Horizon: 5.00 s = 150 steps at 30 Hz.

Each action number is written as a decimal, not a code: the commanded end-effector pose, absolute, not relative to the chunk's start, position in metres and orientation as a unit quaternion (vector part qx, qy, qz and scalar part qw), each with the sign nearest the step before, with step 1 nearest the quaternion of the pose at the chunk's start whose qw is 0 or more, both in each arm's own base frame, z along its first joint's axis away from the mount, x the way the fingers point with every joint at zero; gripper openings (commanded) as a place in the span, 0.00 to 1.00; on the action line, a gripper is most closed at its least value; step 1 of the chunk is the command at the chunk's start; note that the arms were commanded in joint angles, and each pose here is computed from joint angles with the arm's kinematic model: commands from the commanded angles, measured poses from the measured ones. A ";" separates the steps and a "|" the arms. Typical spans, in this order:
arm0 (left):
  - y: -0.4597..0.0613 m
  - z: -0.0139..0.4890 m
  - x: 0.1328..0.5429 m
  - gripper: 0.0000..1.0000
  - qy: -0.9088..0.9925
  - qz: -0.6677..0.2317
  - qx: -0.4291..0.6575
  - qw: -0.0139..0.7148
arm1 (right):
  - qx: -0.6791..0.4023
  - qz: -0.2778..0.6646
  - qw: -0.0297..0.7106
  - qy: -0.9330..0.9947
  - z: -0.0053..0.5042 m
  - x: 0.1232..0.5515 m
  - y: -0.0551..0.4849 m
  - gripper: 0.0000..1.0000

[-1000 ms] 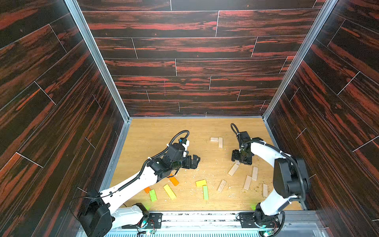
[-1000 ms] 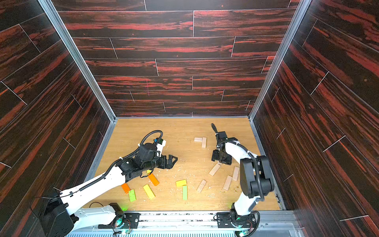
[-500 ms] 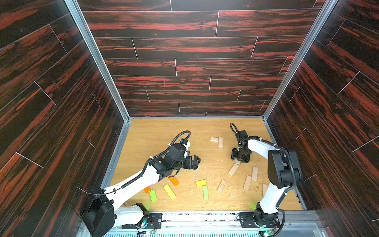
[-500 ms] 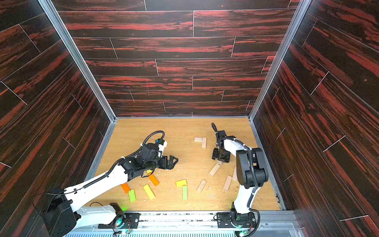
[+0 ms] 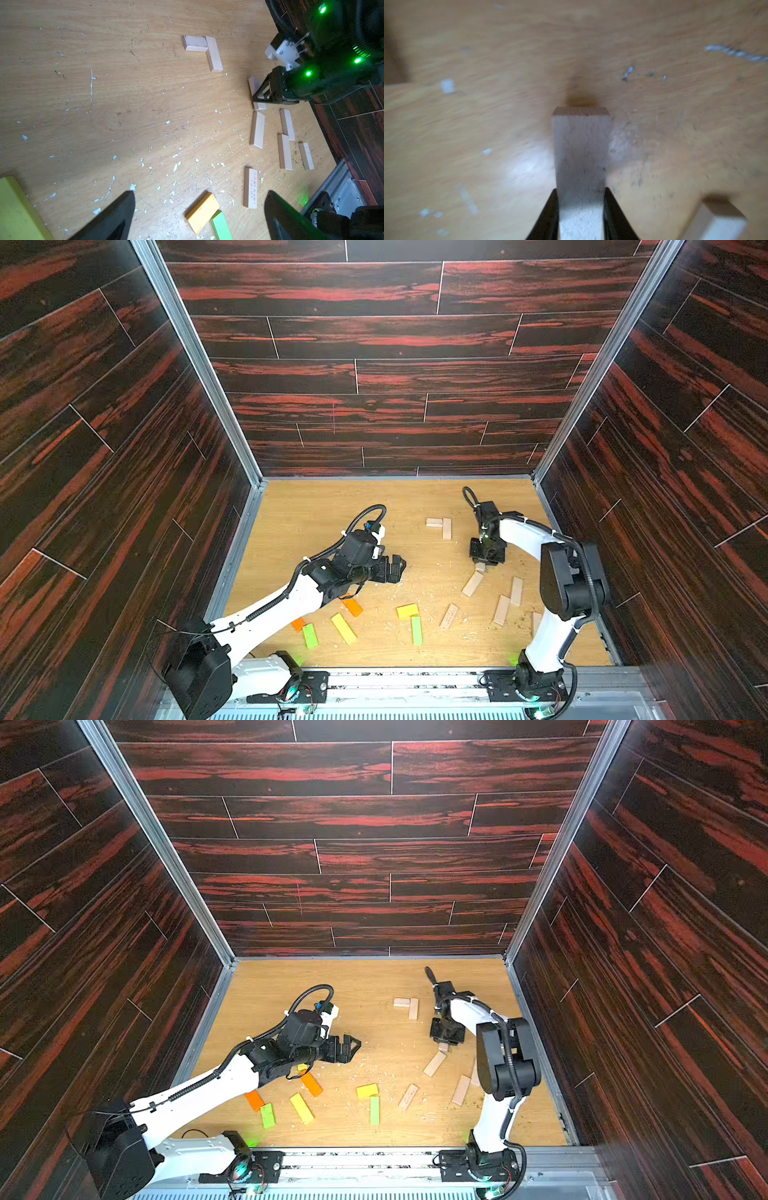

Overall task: Assemble a giraffe with building blocks
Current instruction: Pick up the building block from the center of the board, then assemble the building block at the center of the board, then pick up the building block from the center of the board.

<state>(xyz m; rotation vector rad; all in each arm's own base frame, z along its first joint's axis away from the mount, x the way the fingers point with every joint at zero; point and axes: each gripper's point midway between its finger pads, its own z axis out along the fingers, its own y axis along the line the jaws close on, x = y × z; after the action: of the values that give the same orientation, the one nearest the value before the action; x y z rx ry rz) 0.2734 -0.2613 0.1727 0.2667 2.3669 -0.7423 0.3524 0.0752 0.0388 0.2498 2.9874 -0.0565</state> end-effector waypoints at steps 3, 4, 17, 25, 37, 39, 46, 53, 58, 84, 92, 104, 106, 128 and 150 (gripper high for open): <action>-0.265 0.188 0.275 1.00 0.890 -0.292 0.106 0.335 | 0.060 -0.014 0.105 0.993 0.088 0.350 0.117 0.21; -0.265 0.188 0.276 1.00 0.890 -0.292 0.106 0.335 | 0.054 -0.010 0.102 0.993 0.086 0.348 0.127 0.22; -0.260 0.189 0.273 1.00 0.891 -0.286 0.109 0.336 | 0.048 0.002 0.052 0.997 0.030 0.348 0.175 0.23; -0.260 0.188 0.273 1.00 0.891 -0.286 0.109 0.336 | 0.047 -0.005 0.031 0.998 0.006 0.356 0.176 0.27; -0.260 0.187 0.273 1.00 0.891 -0.284 0.110 0.337 | 0.055 -0.011 0.028 0.998 0.004 0.363 0.170 0.46; -0.260 0.187 0.274 1.00 0.891 -0.284 0.109 0.338 | 0.055 -0.011 0.027 0.998 0.004 0.363 0.169 0.39; -0.260 0.187 0.274 1.00 0.891 -0.282 0.110 0.338 | 0.055 -0.013 0.029 0.998 0.005 0.369 0.167 0.27; -0.260 0.187 0.274 1.00 0.891 -0.281 0.110 0.338 | 0.054 -0.015 0.030 0.998 0.005 0.378 0.165 0.26; -0.258 0.185 0.274 1.00 0.892 -0.279 0.109 0.338 | 0.053 -0.015 0.028 0.998 0.003 0.378 0.165 0.26; -0.258 0.181 0.274 1.00 0.894 -0.276 0.109 0.336 | 0.049 -0.017 0.027 0.998 0.001 0.384 0.165 0.37; -0.258 0.180 0.274 1.00 0.894 -0.277 0.108 0.335 | 0.048 -0.020 0.028 0.998 0.000 0.387 0.163 0.37; -0.258 0.179 0.275 1.00 0.895 -0.274 0.109 0.336 | 0.049 -0.022 0.028 0.998 0.000 0.388 0.162 0.38; -0.258 0.178 0.275 1.00 0.895 -0.275 0.109 0.335 | 0.048 -0.022 0.028 0.998 0.000 0.389 0.162 0.39; -0.258 0.181 0.274 1.00 0.893 -0.277 0.110 0.337 | 0.048 -0.015 0.043 0.998 0.019 0.392 0.163 0.58; -0.241 0.216 0.255 1.00 0.885 -0.292 0.092 0.352 | 0.132 0.034 0.189 0.973 0.181 0.321 0.126 0.73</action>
<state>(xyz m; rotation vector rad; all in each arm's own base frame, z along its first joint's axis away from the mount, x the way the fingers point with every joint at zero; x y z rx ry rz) 0.2586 -0.2446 0.2106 0.2555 2.2868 -0.7605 0.3437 0.1425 0.2048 0.2830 2.6516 0.1884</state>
